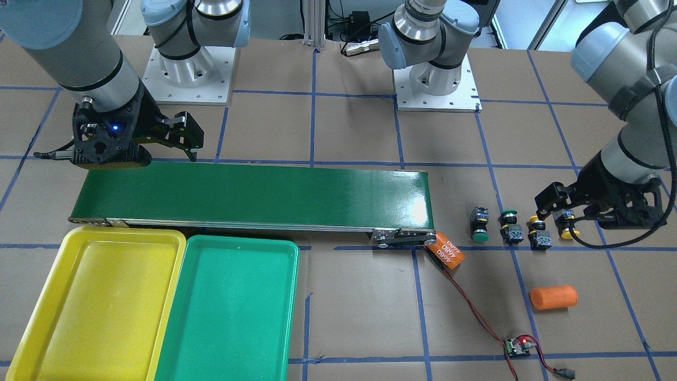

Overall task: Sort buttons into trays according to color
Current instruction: 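Reach the left gripper to the plain orange cylinder and grasp it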

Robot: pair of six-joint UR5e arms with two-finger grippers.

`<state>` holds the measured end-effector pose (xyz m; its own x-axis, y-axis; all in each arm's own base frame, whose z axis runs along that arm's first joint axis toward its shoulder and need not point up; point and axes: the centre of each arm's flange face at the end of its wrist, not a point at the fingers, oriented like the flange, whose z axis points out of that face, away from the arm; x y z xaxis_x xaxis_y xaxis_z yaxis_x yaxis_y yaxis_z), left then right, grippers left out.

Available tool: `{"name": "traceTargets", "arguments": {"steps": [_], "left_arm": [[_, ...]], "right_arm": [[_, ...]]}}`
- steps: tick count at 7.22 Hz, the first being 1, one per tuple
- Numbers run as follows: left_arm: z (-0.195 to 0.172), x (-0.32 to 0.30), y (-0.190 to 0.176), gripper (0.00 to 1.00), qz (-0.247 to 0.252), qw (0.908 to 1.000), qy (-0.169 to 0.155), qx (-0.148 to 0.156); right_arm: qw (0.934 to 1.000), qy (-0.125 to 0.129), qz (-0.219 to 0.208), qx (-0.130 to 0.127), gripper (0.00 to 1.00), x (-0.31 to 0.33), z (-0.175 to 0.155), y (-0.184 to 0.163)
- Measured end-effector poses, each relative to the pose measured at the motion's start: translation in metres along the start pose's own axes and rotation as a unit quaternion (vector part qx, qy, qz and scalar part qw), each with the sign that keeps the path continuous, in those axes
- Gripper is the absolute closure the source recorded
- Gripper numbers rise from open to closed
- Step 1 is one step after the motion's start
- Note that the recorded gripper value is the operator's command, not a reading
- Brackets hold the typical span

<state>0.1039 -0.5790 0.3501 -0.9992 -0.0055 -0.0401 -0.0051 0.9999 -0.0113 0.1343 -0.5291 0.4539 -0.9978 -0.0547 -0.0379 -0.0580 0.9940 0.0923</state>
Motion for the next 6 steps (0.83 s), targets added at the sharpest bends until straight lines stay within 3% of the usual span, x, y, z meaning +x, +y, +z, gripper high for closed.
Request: {"name": "traceTargets", "arguments": {"steps": [3, 6], "left_arm": [[0.07, -0.034, -0.051, 0.0, 0.01, 0.9999, 0.002, 0.004], [0.113, -0.046, -0.082, 0.0, 0.009, 0.9999, 0.011, -0.01]], "right_arm": [[1.0, 0.0, 0.0, 0.0, 0.0, 0.0, 0.0, 0.0], [1.0, 0.0, 0.0, 0.0, 0.0, 0.0, 0.0, 0.0]]}}
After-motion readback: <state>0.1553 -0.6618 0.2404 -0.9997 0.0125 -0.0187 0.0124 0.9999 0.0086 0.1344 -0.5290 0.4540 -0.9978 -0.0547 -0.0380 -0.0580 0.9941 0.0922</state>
